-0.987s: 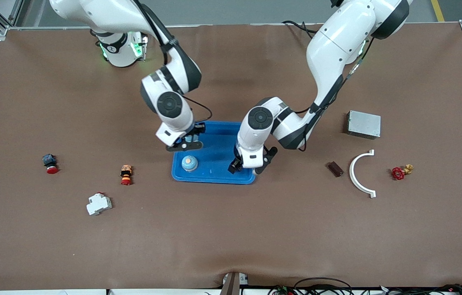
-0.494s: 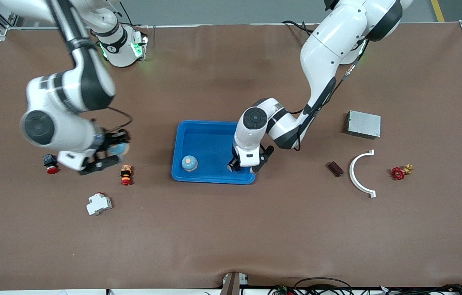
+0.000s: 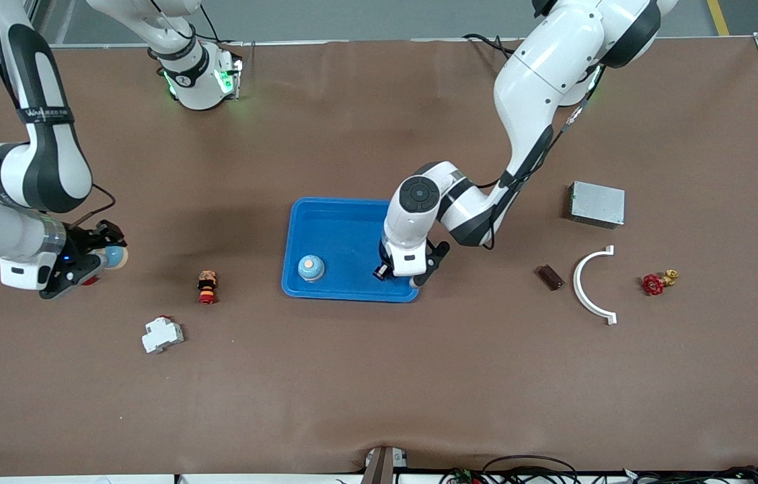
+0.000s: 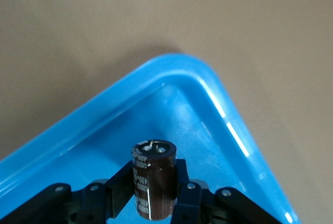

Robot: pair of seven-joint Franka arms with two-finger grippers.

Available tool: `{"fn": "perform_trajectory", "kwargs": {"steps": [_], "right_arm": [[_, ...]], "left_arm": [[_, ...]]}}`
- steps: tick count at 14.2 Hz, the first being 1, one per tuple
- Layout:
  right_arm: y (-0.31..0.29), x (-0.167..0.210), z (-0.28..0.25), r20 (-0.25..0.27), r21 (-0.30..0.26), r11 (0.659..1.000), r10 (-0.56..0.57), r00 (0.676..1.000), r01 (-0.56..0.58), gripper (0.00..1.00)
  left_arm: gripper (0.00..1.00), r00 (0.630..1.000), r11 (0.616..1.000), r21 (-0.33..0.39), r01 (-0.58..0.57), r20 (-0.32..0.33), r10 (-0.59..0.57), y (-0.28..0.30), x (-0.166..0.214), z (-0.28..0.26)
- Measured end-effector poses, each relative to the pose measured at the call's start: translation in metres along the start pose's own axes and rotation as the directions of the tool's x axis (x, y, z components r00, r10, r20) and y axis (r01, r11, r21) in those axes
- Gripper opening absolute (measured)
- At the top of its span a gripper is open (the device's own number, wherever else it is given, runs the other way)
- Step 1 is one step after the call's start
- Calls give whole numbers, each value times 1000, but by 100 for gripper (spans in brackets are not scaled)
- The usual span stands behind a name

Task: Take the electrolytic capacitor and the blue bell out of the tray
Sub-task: 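Grasp the second capacitor with the left gripper while the right gripper lifts the bell, then carry the capacitor toward the arc while the right gripper sets the bell down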

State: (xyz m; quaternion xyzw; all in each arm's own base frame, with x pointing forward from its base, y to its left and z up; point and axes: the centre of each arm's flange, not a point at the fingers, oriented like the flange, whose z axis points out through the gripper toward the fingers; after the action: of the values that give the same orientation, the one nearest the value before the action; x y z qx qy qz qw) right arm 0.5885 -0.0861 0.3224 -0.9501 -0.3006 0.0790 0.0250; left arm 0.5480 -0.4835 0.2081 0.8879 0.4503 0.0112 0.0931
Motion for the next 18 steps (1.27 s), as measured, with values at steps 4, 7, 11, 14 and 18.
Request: {"fn": "perform_trajectory", "kwargs": {"steps": [4, 7, 11, 14, 18], "right_arm": [[-8, -10, 46, -34, -81, 995, -54, 998, 51, 66], [-24, -17, 78, -40, -101, 992, -83, 996, 78, 66], [-33, -24, 100, -20, -82, 993, -88, 996, 86, 66], [-34, -24, 117, -17, -79, 992, -96, 995, 95, 66], [-32, -20, 147, -23, -84, 990, -118, 993, 116, 66]], "left_arm": [[35, 999, 1000, 0, 18, -37, -19, 16, 35, -65], [35, 999, 998, 48, -43, -17, 44, 16, 69, -123], [35, 983, 973, 142, -181, -3, 184, -3, 127, -160], [35, 963, 945, 187, -269, 22, 270, -28, 177, -152], [35, 939, 905, 250, -345, 77, 336, -66, 263, -155]]}}
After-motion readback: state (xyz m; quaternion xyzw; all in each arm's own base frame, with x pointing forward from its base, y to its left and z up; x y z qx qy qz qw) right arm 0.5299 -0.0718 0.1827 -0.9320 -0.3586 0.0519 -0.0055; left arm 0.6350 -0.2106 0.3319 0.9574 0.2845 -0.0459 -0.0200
